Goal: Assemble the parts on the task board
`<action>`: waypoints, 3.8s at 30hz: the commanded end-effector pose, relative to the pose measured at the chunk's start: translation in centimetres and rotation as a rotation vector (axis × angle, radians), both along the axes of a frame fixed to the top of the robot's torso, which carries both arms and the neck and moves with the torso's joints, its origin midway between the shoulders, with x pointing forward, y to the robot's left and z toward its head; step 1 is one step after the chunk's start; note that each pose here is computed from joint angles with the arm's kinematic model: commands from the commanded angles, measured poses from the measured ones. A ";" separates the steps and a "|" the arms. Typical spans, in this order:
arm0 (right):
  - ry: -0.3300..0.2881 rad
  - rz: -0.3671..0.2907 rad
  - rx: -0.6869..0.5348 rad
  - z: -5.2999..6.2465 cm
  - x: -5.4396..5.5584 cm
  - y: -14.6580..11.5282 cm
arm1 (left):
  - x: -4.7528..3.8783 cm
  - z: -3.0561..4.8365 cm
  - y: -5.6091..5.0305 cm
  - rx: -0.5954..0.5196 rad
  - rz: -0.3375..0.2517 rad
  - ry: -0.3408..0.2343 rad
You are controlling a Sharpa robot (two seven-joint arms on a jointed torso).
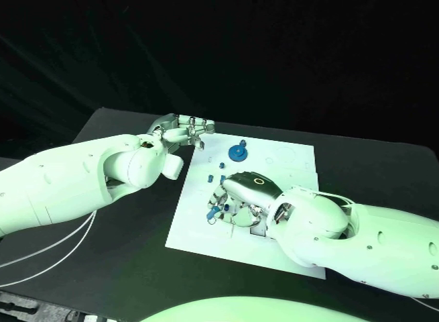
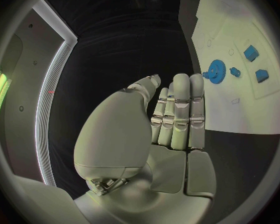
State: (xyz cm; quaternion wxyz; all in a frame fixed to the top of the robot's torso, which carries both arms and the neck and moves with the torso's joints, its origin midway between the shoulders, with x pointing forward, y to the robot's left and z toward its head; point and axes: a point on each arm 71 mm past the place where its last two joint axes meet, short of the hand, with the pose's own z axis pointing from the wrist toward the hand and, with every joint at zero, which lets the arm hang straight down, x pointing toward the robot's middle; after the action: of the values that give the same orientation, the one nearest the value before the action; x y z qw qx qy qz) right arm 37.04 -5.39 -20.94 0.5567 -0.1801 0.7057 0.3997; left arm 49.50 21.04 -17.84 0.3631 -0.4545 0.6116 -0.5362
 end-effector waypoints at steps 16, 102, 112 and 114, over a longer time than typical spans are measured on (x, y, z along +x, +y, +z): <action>-0.032 0.008 -0.121 -1.5 0.4 0.5 | -0.07 0.11 -0.3 -0.008 -0.020 -0.002; 0.225 -0.603 -0.145 -2.4 -2.4 -18.0 | -0.63 -0.42 0.5 0.005 -0.026 0.020; 0.254 -0.591 -0.166 -3.7 -2.6 -17.3 | -0.71 -0.41 0.6 0.005 -0.025 0.020; 0.257 -0.590 -0.168 -3.9 -2.6 -17.2 | -0.71 -0.41 0.7 0.006 -0.025 0.021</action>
State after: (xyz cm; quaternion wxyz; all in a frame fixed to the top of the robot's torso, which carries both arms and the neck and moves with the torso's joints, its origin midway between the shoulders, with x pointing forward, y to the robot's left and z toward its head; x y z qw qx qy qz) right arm 34.50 -22.61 -24.61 0.5408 0.0483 0.8178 0.1911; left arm 48.86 21.94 -18.37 0.3571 -0.4566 0.6211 -0.5275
